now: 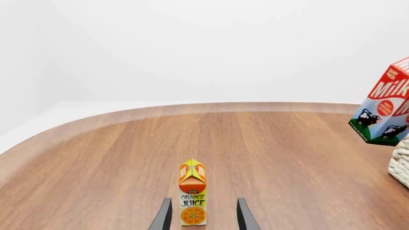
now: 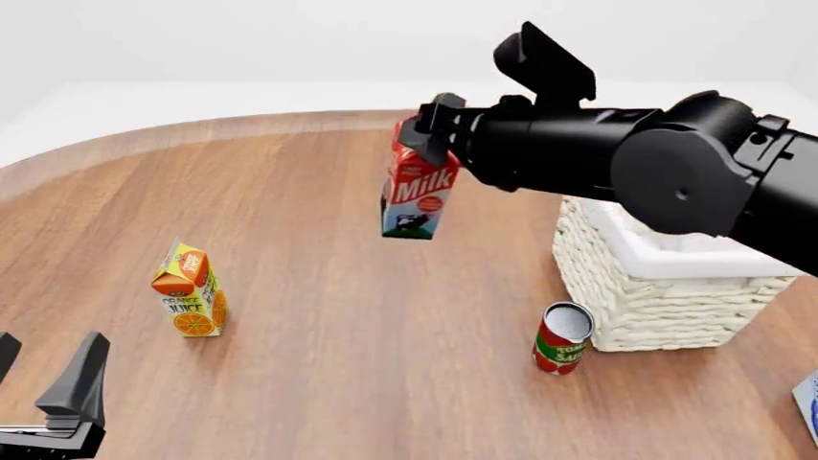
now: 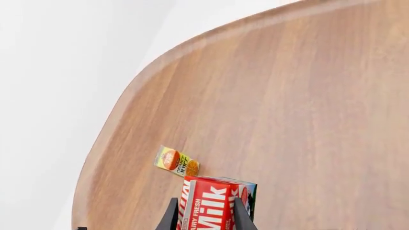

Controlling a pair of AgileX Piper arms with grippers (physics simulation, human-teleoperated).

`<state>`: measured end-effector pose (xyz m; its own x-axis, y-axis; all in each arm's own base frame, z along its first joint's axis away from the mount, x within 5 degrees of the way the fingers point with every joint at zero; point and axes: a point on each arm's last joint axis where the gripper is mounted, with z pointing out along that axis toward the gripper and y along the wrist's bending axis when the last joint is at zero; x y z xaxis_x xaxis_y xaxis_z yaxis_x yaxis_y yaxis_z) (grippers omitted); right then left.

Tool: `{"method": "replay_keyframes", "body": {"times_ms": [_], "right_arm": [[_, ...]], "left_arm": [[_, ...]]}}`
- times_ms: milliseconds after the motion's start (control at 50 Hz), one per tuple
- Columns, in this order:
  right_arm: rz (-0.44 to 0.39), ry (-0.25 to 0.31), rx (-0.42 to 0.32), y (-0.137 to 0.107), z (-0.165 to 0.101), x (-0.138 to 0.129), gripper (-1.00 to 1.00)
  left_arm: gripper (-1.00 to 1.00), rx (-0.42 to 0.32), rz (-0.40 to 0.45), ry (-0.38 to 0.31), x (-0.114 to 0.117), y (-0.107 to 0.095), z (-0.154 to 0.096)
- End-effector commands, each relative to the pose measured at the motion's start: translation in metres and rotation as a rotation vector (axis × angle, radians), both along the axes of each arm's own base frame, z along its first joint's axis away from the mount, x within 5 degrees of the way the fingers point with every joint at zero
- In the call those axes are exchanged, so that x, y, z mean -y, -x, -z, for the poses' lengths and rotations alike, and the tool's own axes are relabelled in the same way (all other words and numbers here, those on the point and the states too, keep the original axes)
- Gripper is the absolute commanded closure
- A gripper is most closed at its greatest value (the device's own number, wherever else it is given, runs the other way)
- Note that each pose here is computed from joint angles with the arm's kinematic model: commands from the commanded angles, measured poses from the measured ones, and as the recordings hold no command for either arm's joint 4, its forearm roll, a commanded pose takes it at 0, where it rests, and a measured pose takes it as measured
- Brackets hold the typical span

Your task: Pick the milk and place it in the basket.

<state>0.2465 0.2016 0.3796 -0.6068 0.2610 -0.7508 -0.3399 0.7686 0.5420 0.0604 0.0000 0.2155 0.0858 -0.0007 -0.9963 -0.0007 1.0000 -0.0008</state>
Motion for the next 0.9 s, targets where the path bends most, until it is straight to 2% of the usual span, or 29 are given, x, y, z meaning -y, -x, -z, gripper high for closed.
{"method": "replay_keyframes", "body": {"times_ms": [20,640,900], "right_arm": [[0.044,-0.057,0.032,0.006,-0.016,0.02,1.0],[0.184,-0.062,0.087,0.01,-0.039,0.073,1.0],[0.261,-0.044,0.109,0.013,-0.046,0.099,1.0]], "left_arm": [[-1.0,0.0,0.0,0.0,0.0,0.0,0.0],[-1.0,0.0,0.0,0.001,0.0,0.002,0.001],[-1.0,0.0,0.0,0.0,0.0,0.003,0.001]]}}
